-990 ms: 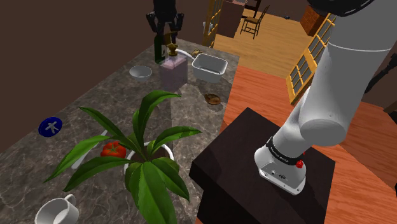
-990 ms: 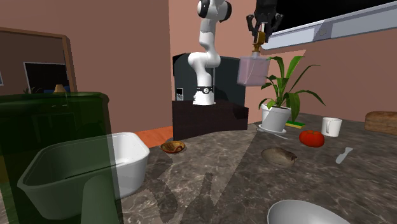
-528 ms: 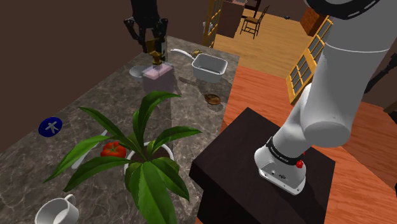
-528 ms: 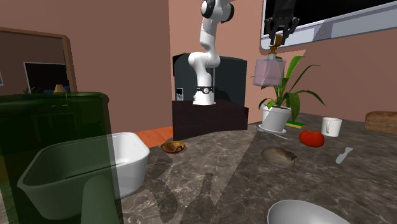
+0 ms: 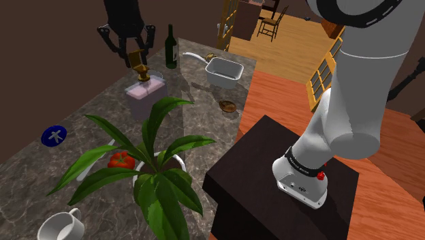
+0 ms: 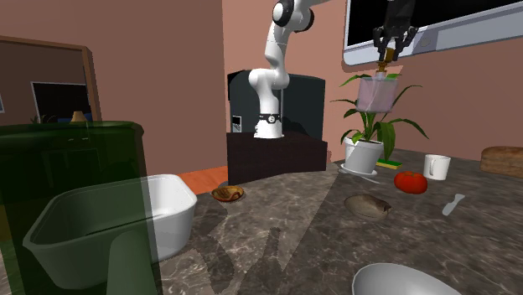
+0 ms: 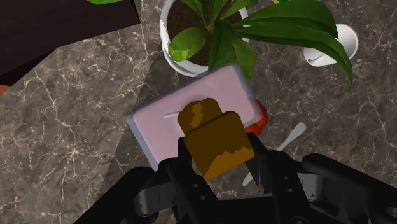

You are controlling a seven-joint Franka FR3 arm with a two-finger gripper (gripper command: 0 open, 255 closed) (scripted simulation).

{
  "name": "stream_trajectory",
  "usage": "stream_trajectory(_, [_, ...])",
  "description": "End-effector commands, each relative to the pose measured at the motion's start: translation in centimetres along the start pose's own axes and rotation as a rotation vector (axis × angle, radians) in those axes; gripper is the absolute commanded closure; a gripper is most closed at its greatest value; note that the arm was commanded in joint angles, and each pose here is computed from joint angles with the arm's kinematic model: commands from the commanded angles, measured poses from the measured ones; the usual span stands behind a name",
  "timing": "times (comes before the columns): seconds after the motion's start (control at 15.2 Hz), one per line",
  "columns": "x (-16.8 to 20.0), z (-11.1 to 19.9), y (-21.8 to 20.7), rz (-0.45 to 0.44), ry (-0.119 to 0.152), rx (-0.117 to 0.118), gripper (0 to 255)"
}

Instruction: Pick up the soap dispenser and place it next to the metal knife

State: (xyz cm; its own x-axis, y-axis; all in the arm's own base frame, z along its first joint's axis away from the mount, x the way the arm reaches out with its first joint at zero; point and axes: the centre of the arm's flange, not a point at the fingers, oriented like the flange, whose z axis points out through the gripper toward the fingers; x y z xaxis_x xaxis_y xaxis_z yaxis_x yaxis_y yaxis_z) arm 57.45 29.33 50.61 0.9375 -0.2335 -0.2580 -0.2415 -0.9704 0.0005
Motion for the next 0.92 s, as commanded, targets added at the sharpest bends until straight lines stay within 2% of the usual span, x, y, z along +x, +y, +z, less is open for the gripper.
stream_trajectory(0.0, [-0.5,0.7,-1.2,0.002,0.001,0.001,255])
stream_trajectory(0.86, [1.3,7.3,-1.2,0.002,0.001,0.001,255])
